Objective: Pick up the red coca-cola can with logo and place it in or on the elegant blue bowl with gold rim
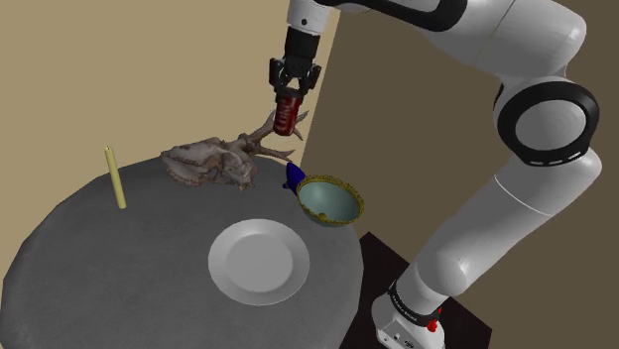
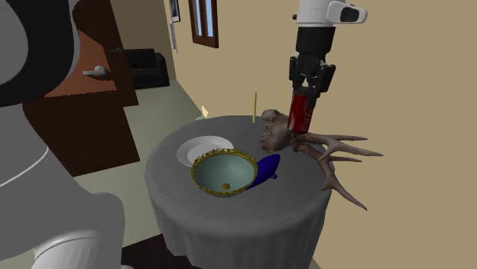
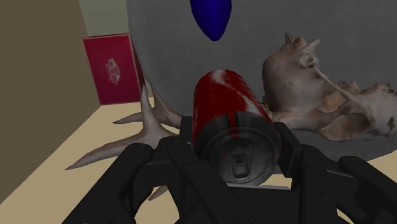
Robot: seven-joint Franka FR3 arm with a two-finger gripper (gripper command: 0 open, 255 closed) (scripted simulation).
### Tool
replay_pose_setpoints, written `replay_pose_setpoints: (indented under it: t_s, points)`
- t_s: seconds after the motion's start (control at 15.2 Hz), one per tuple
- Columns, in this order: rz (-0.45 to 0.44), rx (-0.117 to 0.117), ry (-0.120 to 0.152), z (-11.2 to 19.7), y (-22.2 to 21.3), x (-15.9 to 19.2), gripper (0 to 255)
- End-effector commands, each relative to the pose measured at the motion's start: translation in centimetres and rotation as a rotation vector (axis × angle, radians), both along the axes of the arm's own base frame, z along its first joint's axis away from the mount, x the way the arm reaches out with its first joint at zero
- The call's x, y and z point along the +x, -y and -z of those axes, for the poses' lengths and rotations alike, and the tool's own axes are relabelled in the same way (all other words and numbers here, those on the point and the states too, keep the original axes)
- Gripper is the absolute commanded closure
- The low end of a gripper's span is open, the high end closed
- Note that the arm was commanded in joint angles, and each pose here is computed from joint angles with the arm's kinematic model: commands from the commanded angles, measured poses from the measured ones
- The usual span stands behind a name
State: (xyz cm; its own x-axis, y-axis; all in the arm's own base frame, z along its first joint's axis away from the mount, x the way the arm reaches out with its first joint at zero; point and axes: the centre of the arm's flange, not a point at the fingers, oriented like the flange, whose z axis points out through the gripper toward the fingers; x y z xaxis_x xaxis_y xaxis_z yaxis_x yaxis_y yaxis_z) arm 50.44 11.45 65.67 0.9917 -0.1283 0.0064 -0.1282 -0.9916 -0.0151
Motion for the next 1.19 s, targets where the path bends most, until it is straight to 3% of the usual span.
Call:
replay_pose_setpoints:
  t_s: [0.0,0.99,1.12]
  points:
    - [0.000,0.000,0.000,-0.6,0.0,-1.4,255]
    - [0.000,0.000,0.000,-3.5,-1.1,-20.9,255]
    - [0.000,0.000,0.000,-3.2,-1.1,-22.1,255]
